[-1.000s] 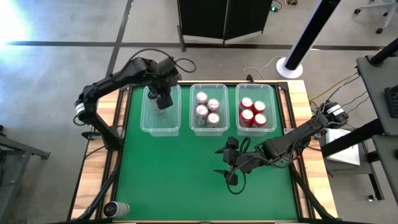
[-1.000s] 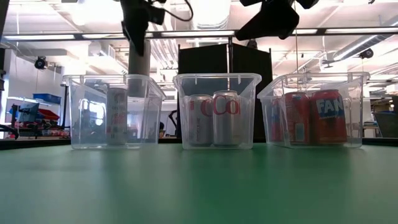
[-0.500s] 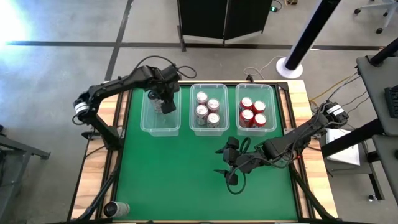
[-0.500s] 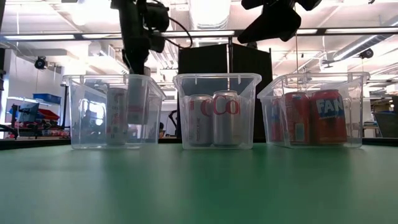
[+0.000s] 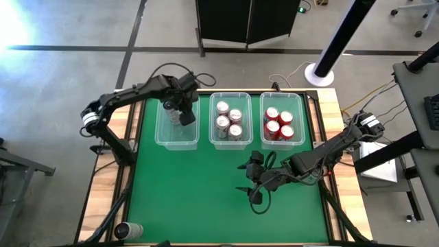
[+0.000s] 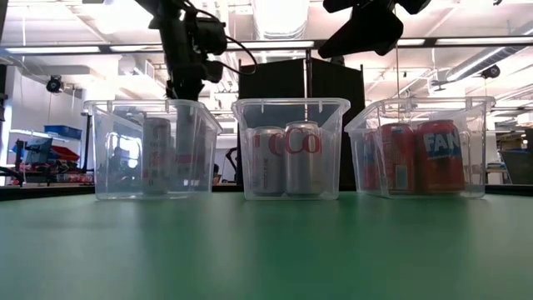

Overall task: Sort soda cans
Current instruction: Put the top left white soda can into the left transparent bin, then put the bottom white soda can into the left transparent bin

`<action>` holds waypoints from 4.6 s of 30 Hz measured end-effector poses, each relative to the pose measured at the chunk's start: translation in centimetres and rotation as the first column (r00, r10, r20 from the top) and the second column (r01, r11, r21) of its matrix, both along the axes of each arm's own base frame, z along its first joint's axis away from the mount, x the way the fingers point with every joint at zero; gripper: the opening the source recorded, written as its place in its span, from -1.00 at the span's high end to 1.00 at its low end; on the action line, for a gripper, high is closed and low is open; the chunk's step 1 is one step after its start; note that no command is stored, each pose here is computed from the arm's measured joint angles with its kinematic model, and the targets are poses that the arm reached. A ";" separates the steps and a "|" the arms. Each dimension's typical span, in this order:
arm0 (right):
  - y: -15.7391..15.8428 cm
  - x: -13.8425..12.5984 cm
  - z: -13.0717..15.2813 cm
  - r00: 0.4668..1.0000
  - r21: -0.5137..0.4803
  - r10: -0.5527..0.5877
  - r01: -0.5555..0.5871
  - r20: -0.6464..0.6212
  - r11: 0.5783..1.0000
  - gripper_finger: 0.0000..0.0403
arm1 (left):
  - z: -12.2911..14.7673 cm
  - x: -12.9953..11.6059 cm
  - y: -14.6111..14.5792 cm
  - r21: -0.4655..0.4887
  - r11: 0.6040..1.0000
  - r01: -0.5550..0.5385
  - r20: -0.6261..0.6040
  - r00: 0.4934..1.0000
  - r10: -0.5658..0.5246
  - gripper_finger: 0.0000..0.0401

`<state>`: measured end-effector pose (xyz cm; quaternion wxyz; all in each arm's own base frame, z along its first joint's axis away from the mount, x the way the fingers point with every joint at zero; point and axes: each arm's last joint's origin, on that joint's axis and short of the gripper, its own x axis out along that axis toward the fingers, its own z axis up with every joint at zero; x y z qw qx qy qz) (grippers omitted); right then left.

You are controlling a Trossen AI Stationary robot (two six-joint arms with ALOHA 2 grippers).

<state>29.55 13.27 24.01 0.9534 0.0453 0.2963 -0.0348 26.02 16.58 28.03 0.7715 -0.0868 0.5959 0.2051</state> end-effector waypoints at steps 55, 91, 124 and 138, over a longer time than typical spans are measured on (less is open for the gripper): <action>4.0 -2.1 0.1 0.997 -0.066 0.034 -0.029 0.074 0.997 -0.81 | 10.9 -0.8 -19.7 -0.075 0.960 0.271 0.191 0.948 -0.253 -0.73; 7.3 -5.0 -0.1 0.994 -0.071 0.072 -0.067 0.076 0.995 -0.81 | 4.5 -11.4 -43.2 -0.267 0.963 -0.033 -0.147 0.989 -0.007 -0.73; 7.2 -5.0 -0.3 0.995 -0.083 0.075 -0.069 0.072 0.994 -0.81 | 4.0 -14.8 -45.7 -0.311 0.868 -0.387 -0.318 0.903 0.288 -0.73; 7.2 -4.9 -0.2 0.994 -0.094 0.084 -0.077 0.075 0.993 -0.81 | 2.2 -14.7 -46.0 -0.296 0.876 -0.382 -0.320 0.903 0.286 -0.73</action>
